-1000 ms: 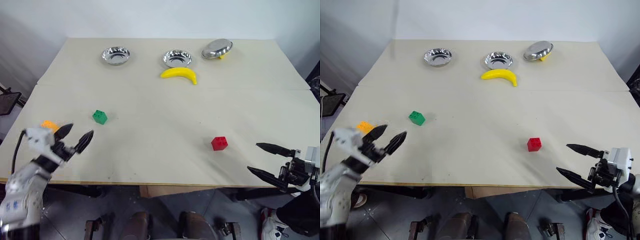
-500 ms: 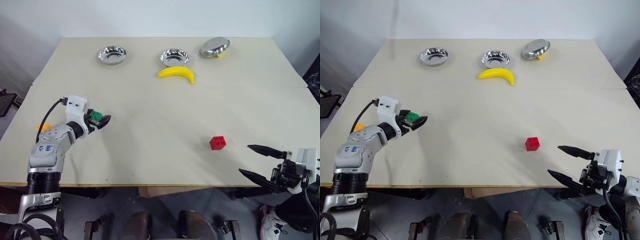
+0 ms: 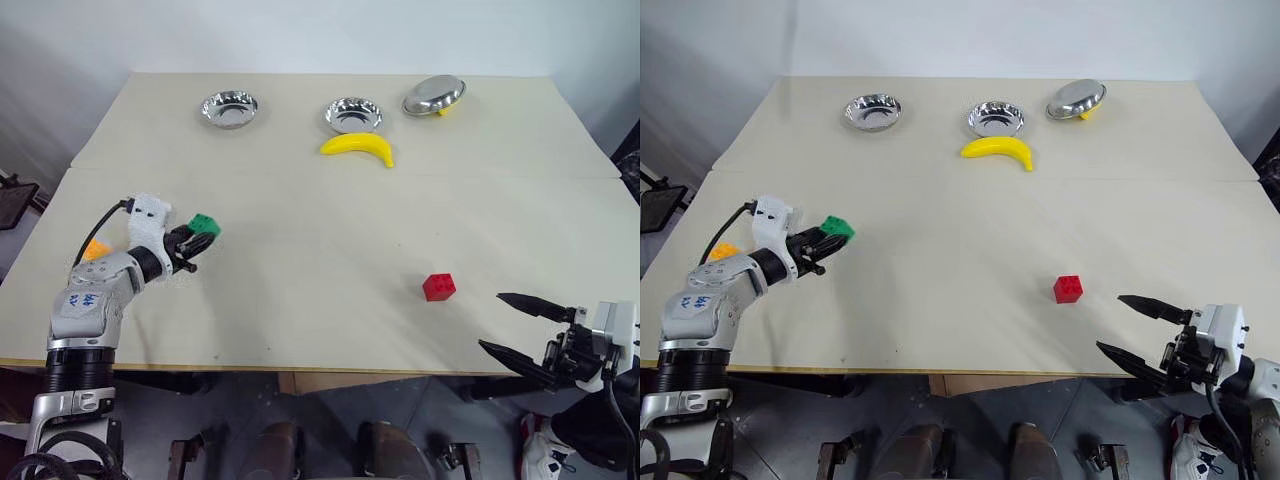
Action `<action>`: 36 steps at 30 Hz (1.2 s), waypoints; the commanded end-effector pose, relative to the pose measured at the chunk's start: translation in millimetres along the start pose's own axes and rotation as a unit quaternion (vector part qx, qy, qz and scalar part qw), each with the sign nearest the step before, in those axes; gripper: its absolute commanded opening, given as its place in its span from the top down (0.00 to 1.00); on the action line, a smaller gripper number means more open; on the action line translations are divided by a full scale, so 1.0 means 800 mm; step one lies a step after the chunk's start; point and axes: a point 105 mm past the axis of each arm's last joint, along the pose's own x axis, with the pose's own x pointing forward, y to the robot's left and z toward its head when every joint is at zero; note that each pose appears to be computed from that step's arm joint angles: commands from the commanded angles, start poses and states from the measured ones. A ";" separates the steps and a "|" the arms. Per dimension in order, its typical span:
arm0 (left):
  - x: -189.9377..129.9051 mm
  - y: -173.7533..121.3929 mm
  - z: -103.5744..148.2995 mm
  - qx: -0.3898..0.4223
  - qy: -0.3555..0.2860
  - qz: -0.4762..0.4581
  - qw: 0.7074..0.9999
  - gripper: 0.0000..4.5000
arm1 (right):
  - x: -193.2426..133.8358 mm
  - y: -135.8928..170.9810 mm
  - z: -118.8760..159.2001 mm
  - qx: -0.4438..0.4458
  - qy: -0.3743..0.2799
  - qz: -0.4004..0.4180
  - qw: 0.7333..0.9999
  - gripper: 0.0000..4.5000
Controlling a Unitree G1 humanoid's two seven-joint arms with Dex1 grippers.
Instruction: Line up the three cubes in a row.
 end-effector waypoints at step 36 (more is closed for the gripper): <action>0.117 -0.278 -0.004 0.260 0.100 -0.470 0.838 0.67 | -0.076 0.024 0.007 -0.015 0.059 -0.091 0.994 0.00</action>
